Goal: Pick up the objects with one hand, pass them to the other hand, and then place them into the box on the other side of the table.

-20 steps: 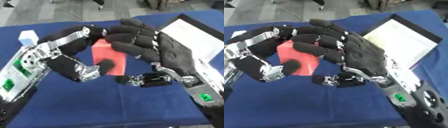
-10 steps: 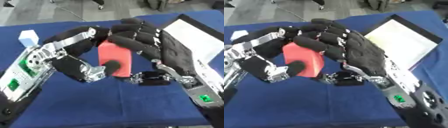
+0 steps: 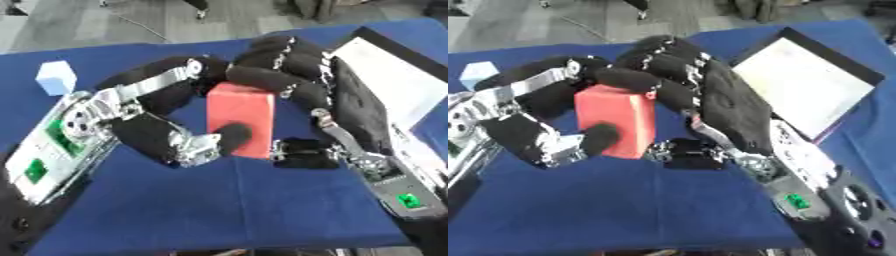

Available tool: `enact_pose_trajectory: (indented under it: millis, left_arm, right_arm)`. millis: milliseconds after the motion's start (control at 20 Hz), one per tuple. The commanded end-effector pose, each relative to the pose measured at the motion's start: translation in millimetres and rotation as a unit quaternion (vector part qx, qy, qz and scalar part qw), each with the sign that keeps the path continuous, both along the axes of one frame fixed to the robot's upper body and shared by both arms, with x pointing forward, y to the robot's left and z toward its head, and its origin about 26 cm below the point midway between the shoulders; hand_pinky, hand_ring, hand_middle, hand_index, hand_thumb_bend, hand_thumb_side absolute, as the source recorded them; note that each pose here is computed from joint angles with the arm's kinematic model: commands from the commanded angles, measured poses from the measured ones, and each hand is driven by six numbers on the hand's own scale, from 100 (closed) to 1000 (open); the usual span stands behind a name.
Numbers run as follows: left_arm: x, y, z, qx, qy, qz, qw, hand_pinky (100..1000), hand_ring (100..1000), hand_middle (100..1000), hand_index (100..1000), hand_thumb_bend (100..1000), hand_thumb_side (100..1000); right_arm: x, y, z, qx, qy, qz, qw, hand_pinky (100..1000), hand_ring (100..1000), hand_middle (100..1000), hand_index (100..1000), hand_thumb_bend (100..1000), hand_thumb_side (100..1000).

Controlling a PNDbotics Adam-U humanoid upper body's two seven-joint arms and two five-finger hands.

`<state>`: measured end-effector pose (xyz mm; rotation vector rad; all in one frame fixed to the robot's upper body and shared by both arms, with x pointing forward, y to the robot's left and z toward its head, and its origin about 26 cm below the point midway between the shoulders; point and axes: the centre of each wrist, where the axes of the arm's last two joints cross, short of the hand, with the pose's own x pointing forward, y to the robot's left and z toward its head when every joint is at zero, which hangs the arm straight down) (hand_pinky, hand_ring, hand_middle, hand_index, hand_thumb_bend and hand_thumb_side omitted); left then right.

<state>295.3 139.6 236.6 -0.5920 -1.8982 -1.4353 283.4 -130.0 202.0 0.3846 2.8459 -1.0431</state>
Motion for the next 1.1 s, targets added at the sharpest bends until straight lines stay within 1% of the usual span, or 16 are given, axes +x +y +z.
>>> enact_pose_trajectory:
  millis: [50,100,250,400,550,650,900,1100]
  left_arm:
    - [-2.1,-0.6,1.7,0.01,-0.008,-0.01,1.0,758,535,507,617,100,463]
    - [-1.8,-0.4,1.7,0.009,-0.008,-0.01,1.0,759,538,509,619,100,464]
    - [-1.2,-0.1,2.1,0.007,-0.009,-0.009,1.0,760,543,514,626,100,472]
    - [-0.9,-0.2,2.1,0.007,-0.009,-0.01,1.0,764,555,527,642,100,495]
    - [-0.9,-0.4,2.6,0.009,-0.011,-0.015,1.0,769,568,543,660,100,529]
    - [-1.3,-0.6,3.2,0.011,-0.013,-0.02,1.0,771,573,551,669,100,563]
    - [-1.4,-1.0,4.0,0.012,-0.015,-0.026,0.999,774,578,557,676,100,584]
    - [-1.9,-1.2,4.8,0.016,-0.018,-0.033,0.999,780,589,571,692,100,643]
  right_arm:
    - [2.3,-4.5,11.6,0.08,-0.003,-0.003,0.997,721,602,348,617,100,100]
    - [2.2,-4.5,11.3,0.093,-0.002,0.0,0.996,715,594,335,556,100,100]
    - [2.1,-4.6,10.5,0.11,-0.004,0.007,0.994,712,589,327,494,100,100]
    - [1.8,-4.5,9.6,0.111,-0.005,0.012,0.994,711,587,326,413,100,100]
    - [1.8,-4.7,9.3,0.108,-0.005,0.015,0.994,711,587,323,355,100,100]
    - [1.8,-4.8,9.2,0.106,-0.005,0.016,0.994,710,587,324,333,100,100]
    - [2.0,-5.4,9.2,0.1,-0.007,0.018,0.995,710,587,324,311,100,100]
    - [2.1,-6.2,9.1,0.095,-0.007,0.018,0.995,712,589,325,302,100,100]
